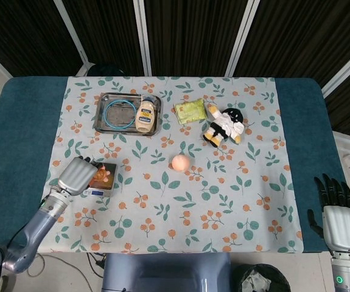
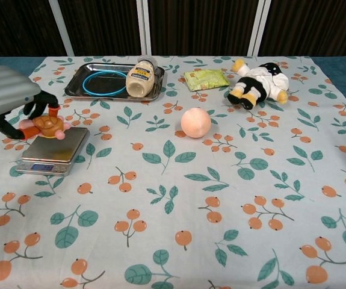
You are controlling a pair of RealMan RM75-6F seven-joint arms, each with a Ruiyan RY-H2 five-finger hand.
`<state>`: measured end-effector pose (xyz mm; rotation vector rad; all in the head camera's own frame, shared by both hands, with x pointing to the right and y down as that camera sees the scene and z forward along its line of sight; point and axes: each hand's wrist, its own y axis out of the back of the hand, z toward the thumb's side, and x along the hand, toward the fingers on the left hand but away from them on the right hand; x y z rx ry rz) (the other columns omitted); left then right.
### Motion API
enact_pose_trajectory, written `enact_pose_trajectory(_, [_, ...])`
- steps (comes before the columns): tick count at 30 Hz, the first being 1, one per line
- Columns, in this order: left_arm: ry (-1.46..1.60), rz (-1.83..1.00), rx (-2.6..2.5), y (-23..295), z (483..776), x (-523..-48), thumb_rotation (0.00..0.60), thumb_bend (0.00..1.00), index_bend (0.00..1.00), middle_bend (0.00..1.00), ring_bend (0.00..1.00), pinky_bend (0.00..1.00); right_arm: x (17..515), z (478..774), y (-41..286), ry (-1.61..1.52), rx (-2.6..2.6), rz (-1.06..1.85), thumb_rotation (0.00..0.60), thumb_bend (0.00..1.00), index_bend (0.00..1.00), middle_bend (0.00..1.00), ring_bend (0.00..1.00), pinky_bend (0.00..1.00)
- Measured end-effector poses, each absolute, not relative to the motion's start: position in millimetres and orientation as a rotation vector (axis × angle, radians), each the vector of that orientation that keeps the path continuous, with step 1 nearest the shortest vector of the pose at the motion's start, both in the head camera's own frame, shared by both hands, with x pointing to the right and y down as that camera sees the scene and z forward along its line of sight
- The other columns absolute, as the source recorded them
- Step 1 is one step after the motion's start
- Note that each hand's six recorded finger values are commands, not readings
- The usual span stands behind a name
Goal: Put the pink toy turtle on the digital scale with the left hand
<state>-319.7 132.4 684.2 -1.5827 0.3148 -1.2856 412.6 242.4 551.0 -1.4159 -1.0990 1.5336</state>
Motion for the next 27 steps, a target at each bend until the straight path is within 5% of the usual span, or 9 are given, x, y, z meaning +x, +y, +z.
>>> enact_pose_trajectory(7, [0.322, -1.318, -1.584, 131, 692, -345, 0.600, 0.43, 0.43, 0.56, 0.43, 0.55, 412, 550, 242, -1.099, -1.414, 1.529, 0.600, 0.50, 0.01, 0.00, 0.01, 0.00])
enact_pose_trajectory(19, [0.291, -1.302, -1.616, 133, 698, -329, 0.600, 0.24, 0.37, 0.42, 0.33, 0.48, 413, 549, 242, -1.104, -1.410, 1.529, 0.600, 0.50, 0.01, 0.00, 0.01, 0.00])
enact_pose_trajectory(27, [0.273, -1.312, -1.600, 132, 693, -329, 0.600, 0.20, 0.22, 0.17, 0.09, 0.28, 413, 548, 242, -1.107, -1.411, 1.526, 0.600, 0.50, 0.01, 0.00, 0.01, 0.00])
